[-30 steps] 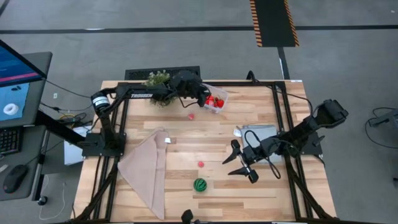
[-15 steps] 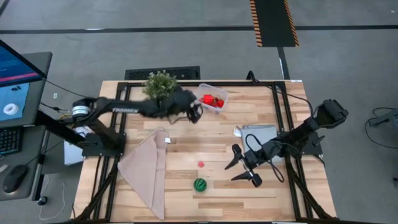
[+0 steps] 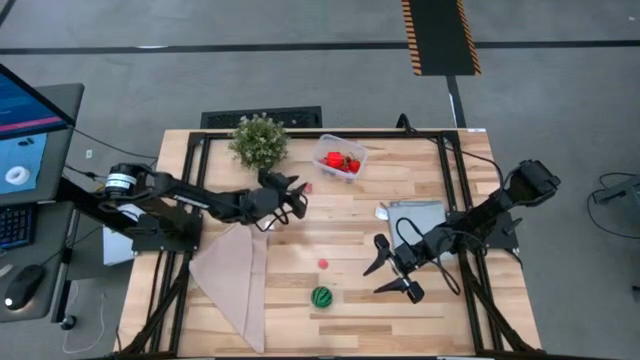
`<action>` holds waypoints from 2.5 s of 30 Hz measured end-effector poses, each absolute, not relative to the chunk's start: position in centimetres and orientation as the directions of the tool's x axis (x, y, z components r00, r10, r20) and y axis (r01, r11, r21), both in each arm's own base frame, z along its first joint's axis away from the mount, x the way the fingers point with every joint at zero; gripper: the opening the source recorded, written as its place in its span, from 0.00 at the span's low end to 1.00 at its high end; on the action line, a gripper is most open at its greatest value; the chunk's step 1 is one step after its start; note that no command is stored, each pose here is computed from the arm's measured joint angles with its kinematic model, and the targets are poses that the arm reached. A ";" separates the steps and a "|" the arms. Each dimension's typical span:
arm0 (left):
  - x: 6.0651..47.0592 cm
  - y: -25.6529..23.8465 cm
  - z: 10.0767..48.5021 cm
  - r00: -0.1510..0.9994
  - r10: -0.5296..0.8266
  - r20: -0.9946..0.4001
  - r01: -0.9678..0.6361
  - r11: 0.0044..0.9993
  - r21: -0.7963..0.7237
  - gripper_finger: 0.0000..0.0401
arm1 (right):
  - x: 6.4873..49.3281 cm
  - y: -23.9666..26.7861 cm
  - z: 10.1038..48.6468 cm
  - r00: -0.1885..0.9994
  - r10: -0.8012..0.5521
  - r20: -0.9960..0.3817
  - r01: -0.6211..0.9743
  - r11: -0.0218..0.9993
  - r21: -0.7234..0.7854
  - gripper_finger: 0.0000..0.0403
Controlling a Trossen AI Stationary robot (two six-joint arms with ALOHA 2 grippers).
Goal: Pick and placing Produce into tupperware
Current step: Put the peach into the transparent bin
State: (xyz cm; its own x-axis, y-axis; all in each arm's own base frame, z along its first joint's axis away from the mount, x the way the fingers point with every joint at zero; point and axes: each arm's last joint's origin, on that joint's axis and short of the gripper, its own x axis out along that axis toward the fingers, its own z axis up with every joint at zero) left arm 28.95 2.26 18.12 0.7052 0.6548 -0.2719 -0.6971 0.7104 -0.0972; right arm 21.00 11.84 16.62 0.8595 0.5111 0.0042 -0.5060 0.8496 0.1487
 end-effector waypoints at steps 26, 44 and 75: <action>28.5 1.7 9.0 0.708 0.595 -0.381 -0.685 0.709 -0.166 0.39 | 21.3 11.4 16.6 0.870 0.493 0.004 -0.487 0.859 0.156 0.63; 29.9 3.1 7.1 0.675 0.602 -0.427 -0.705 0.697 -0.130 0.39 | 21.3 11.4 16.6 0.870 0.493 -0.002 -0.486 0.860 0.157 0.63; 30.8 7.8 7.3 0.684 0.563 -0.464 -0.693 0.700 -0.172 0.39 | 21.3 11.4 16.5 0.869 0.494 -0.010 -0.485 0.857 0.175 0.63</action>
State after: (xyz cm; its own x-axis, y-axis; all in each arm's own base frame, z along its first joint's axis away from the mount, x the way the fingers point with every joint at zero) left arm 30.84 7.77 7.26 0.6836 0.5631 -0.4644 -0.6931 0.7001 -0.1715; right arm 21.25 11.41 16.49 0.8693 0.4942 -0.0095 -0.4851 0.8567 0.1754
